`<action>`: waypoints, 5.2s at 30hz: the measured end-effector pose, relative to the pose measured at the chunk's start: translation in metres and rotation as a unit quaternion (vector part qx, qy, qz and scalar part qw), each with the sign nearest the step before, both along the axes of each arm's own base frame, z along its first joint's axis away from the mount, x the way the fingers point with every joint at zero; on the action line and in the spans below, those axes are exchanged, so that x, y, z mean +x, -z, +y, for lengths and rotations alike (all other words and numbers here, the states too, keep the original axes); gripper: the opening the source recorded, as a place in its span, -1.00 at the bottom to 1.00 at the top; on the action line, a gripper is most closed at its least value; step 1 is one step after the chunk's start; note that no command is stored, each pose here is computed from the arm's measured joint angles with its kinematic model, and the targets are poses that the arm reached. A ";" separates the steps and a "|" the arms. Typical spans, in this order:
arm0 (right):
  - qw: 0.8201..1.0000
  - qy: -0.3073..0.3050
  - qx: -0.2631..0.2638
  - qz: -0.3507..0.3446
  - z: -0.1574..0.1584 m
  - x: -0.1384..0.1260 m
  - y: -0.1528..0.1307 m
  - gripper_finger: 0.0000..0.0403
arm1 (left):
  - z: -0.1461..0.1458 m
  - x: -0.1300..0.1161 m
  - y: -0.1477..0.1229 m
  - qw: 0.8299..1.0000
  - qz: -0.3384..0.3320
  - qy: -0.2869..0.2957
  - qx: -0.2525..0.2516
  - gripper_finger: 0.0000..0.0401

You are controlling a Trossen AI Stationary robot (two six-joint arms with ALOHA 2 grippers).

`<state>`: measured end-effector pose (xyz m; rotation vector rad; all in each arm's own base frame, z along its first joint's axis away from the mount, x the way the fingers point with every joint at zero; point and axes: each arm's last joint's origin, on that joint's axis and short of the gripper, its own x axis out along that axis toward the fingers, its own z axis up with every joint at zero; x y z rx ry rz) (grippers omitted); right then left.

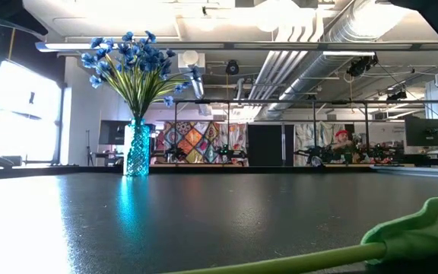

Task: Sort flowers into vase by color
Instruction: Put the top red tulip into the red vase, then put the red tulip into the red vase

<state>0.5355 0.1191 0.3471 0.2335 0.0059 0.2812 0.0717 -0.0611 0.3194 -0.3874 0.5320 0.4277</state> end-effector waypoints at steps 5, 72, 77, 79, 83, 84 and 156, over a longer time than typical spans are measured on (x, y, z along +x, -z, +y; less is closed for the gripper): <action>0.999 -0.032 0.000 0.016 0.006 -0.001 0.003 0.19 | 0.000 0.000 0.000 1.000 -0.001 -0.002 -0.001 0.80; 0.756 0.011 -0.141 0.639 0.166 -0.138 0.139 -0.14 | 0.008 0.001 -0.003 0.999 -0.008 0.000 0.049 0.80; 0.745 0.009 -0.151 0.649 0.169 -0.135 0.158 -0.15 | 0.005 0.003 -0.004 0.999 -0.003 0.015 0.032 0.80; 0.739 0.007 -0.156 0.655 0.172 -0.135 0.165 -0.15 | 0.004 0.003 -0.004 1.000 0.001 0.019 0.022 0.80; 0.718 0.018 -0.168 0.676 0.177 -0.139 0.185 -0.15 | 0.003 0.003 -0.003 1.000 0.008 0.026 0.012 0.80; 0.715 0.020 -0.171 0.678 0.179 -0.140 0.189 -0.15 | 0.003 0.004 -0.003 1.000 0.010 0.027 0.010 0.80; 0.838 0.003 0.400 0.372 -0.110 -0.067 -0.047 -1.00 | -0.041 0.100 -0.063 0.769 0.120 0.223 0.586 0.30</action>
